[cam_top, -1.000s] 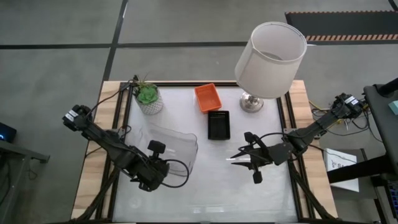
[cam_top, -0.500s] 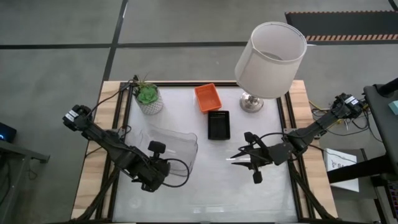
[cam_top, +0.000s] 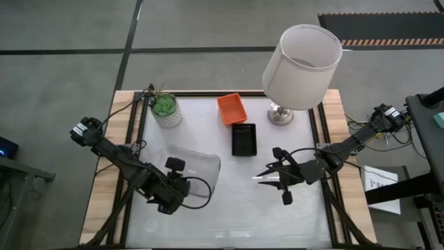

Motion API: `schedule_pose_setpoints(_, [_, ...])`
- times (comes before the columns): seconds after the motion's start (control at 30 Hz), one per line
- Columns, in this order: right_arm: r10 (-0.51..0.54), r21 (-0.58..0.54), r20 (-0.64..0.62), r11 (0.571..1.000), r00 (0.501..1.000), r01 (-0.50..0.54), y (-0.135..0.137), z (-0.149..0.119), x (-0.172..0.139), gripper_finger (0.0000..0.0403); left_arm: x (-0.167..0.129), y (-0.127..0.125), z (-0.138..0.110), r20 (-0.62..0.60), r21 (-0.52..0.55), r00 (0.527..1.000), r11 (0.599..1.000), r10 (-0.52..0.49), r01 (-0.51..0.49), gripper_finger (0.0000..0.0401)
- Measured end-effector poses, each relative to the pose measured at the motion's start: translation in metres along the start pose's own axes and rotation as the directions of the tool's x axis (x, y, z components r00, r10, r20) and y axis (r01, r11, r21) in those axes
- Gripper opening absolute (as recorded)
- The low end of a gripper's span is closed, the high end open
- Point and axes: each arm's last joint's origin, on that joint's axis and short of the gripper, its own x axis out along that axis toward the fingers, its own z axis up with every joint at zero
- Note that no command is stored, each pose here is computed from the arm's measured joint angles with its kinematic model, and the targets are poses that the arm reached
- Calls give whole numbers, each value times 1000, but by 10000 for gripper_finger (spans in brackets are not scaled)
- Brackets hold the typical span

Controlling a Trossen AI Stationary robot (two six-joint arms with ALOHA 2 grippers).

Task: Stack baskets by color
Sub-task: Stack the right transparent bin on the stacked transparent bins, then return to Home Position

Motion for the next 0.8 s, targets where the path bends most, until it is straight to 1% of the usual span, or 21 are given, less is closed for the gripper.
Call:
schedule_pose_setpoints(0.1, [0,-12,-2,1000,1000,0,0,-1,0,94,-4,0,4,28,18,1000,1000,-12,11,108])
schedule_pose_setpoints(0.2, [0,-28,-3,1000,1000,0,0,-1,0,89,-5,-2,10,98,69,995,997,-32,26,98])
schedule_pose_setpoints(0.33, [0,-40,-4,999,1000,-1,0,-1,0,81,-1,-4,17,181,152,983,988,-32,4,65])
schedule_pose_setpoints(0.5, [2,-50,-4,999,1000,-2,0,-1,0,73,14,1,16,237,163,971,983,43,-83,11])
schedule_pose_setpoints(0.57, [3,-90,-5,996,1000,-3,0,-2,0,72,19,2,16,278,165,960,982,39,-88,4])
schedule_pose_setpoints(0.63, [9,-148,13,989,1000,-7,1,-4,2,73,20,2,14,346,184,938,979,23,-92,6])
schedule_pose_setpoints(0.67, [10,-184,33,983,999,-4,1,-5,2,73,19,2,14,400,196,916,976,10,-96,5])
schedule_pose_setpoints(0.73, [28,-249,74,969,997,-9,1,-7,4,71,14,4,13,510,234,860,965,-18,-119,1])
schedule_pose_setpoints(0.8, [51,-305,122,952,991,-11,-1,-12,5,67,11,9,6,598,272,801,947,-30,-168,1])
